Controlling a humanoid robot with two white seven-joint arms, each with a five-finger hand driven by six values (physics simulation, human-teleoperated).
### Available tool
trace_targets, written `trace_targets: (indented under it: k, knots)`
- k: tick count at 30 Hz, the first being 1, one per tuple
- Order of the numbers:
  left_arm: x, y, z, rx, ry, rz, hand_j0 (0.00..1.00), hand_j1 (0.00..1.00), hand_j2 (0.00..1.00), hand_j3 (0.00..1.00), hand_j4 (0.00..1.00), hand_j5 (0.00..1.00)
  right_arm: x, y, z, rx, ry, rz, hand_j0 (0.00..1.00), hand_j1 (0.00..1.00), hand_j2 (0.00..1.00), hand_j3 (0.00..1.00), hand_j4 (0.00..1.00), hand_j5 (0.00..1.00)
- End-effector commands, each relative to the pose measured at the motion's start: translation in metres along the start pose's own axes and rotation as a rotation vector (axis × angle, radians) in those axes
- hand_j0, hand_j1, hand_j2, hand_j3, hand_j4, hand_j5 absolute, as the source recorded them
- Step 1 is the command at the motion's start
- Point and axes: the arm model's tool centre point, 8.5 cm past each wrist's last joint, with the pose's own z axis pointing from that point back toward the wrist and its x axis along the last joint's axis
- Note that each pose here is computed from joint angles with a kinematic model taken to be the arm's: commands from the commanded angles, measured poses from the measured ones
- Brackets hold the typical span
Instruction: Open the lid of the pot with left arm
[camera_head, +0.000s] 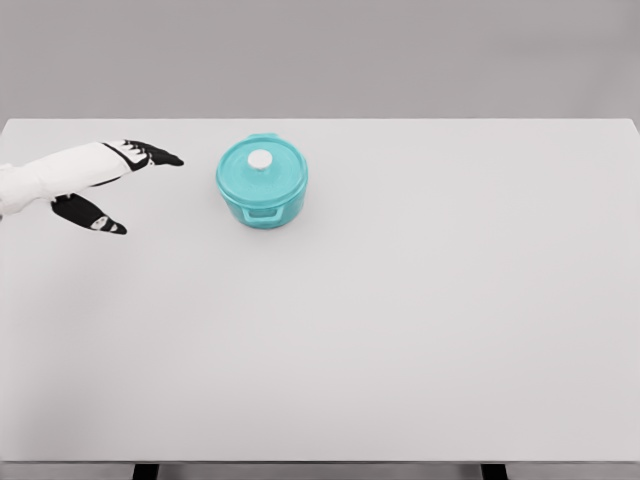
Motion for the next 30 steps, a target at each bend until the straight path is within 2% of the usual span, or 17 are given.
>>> trace_targets:
  k: [1, 4, 10, 12, 13, 15, 17, 18, 19, 21, 22, 23, 24, 25, 27, 28, 30]
  knots:
    - [0.001, -0.002, -0.002, -0.006, -0.003, 0.003, 1.00, 1.00, 1.00, 1.00, 1.00, 1.00, 0.000, 0.000, 0.000, 0.002, 0.000, 0.000, 1.00, 1.00, 1.00, 1.00, 1.00, 1.00]
    - [0.000, -0.005, -0.004, -0.022, 0.006, -0.008, 1.00, 1.00, 1.00, 1.00, 1.00, 1.00, -0.004, 0.006, 0.000, 0.008, 0.006, -0.003, 1.00, 1.00, 1.00, 1.00, 1.00, 1.00]
    - [0.001, -0.003, -0.012, -0.035, 0.019, -0.053, 1.00, 1.00, 1.00, 1.00, 1.00, 1.00, -0.004, 0.006, 0.000, 0.009, 0.005, -0.001, 1.00, 1.00, 1.00, 1.00, 1.00, 1.00]
    - [0.001, -0.001, -0.025, -0.067, 0.045, -0.126, 1.00, 1.00, 1.00, 1.00, 1.00, 1.00, -0.004, 0.007, 0.000, 0.010, 0.006, -0.003, 1.00, 1.00, 1.00, 1.00, 1.00, 1.00]
    - [0.006, 0.002, -0.038, -0.076, 0.021, -0.135, 1.00, 1.00, 1.00, 1.00, 1.00, 1.00, -0.004, 0.006, 0.000, 0.007, 0.005, -0.001, 1.00, 1.00, 1.00, 1.00, 1.00, 1.00]
    - [-0.001, 0.019, -0.073, -0.142, 0.003, -0.130, 1.00, 1.00, 1.00, 1.00, 1.00, 1.00, -0.004, 0.006, 0.000, 0.007, 0.005, -0.001, 1.00, 1.00, 1.00, 1.00, 1.00, 1.00]
    - [0.011, 0.035, -0.095, -0.219, -0.024, -0.214, 1.00, 1.00, 1.00, 1.00, 1.00, 1.00, -0.004, 0.006, 0.000, 0.007, 0.005, -0.001, 1.00, 1.00, 1.00, 1.00, 1.00, 1.00]
    - [0.014, 0.043, -0.096, -0.229, -0.025, -0.240, 1.00, 1.00, 1.00, 1.00, 1.00, 1.00, -0.004, 0.006, 0.000, 0.009, 0.005, -0.001, 1.00, 1.00, 1.00, 1.00, 1.00, 1.00]
    - [0.019, 0.042, -0.105, -0.231, -0.043, -0.243, 1.00, 1.00, 1.00, 1.00, 1.00, 1.00, -0.004, 0.007, 0.000, 0.010, 0.006, -0.002, 1.00, 1.00, 1.00, 1.00, 1.00, 1.00]
    - [0.050, 0.052, -0.138, -0.206, -0.126, -0.280, 1.00, 1.00, 1.00, 1.00, 1.00, 1.00, -0.004, 0.006, 0.000, 0.008, 0.006, -0.003, 1.00, 1.00, 1.00, 1.00, 1.00, 1.00]
    - [0.055, 0.067, -0.147, -0.197, -0.126, -0.306, 1.00, 1.00, 1.00, 1.00, 1.00, 1.00, -0.004, 0.006, 0.000, 0.007, 0.005, -0.003, 1.00, 1.00, 1.00, 1.00, 1.00, 1.00]
    - [0.052, 0.072, -0.146, -0.190, -0.117, -0.306, 1.00, 1.00, 1.00, 1.00, 1.00, 1.00, -0.004, 0.006, 0.000, 0.007, 0.005, -0.003, 1.00, 1.00, 1.00, 1.00, 1.00, 1.00]
    - [0.063, 0.088, -0.156, -0.161, -0.136, -0.321, 1.00, 1.00, 1.00, 1.00, 1.00, 1.00, -0.004, 0.006, 0.000, 0.007, 0.005, -0.001, 1.00, 1.00, 1.00, 1.00, 1.00, 1.00]
    - [0.073, 0.096, -0.164, -0.150, -0.156, -0.339, 1.00, 1.00, 1.00, 1.00, 1.00, 1.00, -0.004, 0.006, 0.000, 0.008, 0.006, -0.003, 1.00, 1.00, 1.00, 1.00, 1.00, 1.00]
    - [0.080, 0.087, -0.175, -0.178, -0.171, -0.355, 1.00, 1.00, 1.00, 1.00, 1.00, 1.00, -0.004, 0.006, 0.000, 0.007, 0.005, -0.001, 1.00, 1.00, 1.00, 1.00, 1.00, 1.00]
    - [0.080, 0.080, -0.179, -0.220, -0.150, -0.404, 1.00, 1.00, 1.00, 1.00, 1.00, 1.00, -0.004, 0.006, 0.000, 0.007, 0.005, -0.003, 1.00, 1.00, 1.00, 1.00, 1.00, 1.00]
    - [0.075, 0.079, -0.178, -0.238, -0.123, -0.431, 1.00, 1.00, 1.00, 1.00, 1.00, 1.00, -0.004, 0.006, 0.000, 0.007, 0.005, -0.001, 1.00, 1.00, 1.00, 1.00, 1.00, 1.00]
